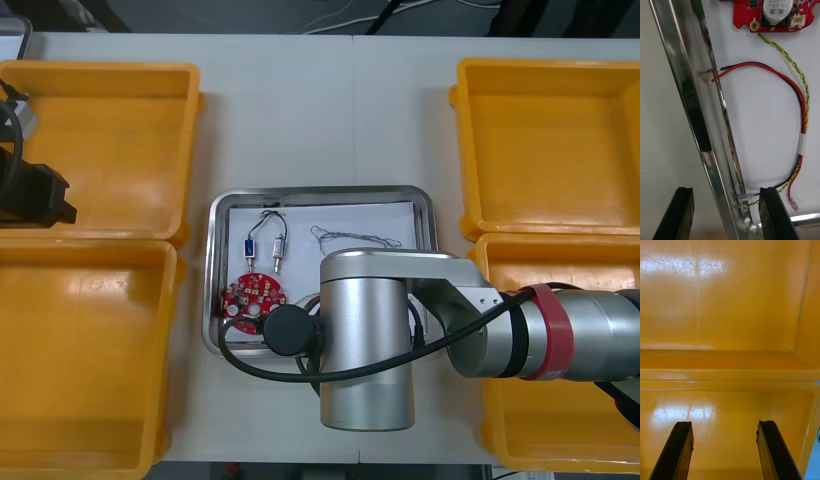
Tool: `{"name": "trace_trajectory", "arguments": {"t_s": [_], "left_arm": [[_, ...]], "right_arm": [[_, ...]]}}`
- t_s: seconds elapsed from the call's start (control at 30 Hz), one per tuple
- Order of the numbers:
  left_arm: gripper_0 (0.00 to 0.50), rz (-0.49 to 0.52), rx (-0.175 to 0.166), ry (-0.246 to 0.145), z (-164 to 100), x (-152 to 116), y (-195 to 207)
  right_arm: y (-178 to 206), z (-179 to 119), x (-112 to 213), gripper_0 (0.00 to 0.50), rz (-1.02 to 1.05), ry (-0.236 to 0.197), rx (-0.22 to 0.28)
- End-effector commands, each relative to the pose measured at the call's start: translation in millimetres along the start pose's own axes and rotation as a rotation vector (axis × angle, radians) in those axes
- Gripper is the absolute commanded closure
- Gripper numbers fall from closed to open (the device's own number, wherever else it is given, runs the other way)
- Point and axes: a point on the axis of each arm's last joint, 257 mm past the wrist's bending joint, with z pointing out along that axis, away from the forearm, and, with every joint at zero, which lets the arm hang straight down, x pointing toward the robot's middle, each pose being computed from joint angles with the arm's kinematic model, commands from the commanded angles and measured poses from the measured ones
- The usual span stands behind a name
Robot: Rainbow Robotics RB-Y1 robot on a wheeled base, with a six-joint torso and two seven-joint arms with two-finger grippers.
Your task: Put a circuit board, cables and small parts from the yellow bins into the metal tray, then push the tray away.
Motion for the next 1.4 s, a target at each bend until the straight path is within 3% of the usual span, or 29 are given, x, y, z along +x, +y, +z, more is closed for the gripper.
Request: {"name": "trace_trajectory", "arguments": {"t_s": [0.03,0.47,0.97,1.4], "left_arm": [[0.0,-0.079,-0.04,-0.038,-13,-5,16],[0.0,-0.079,-0.04,-0.038,-13,-5,16],[0.0,-0.079,-0.04,-0.038,-13,-5,16],[0.0,-0.079,-0.04,-0.038,-13,-5,16]], "right_arm": [[5,-8,-23,0.0,-0.073,-0.039,0.016],[10,6,-28,0.0,-0.086,-0.006,-0.003],[13,12,-36,0.0,-0.091,-0.023,-0.022],[14,17,-45,0.0,-0.112,-0.046,-0.01]]}}
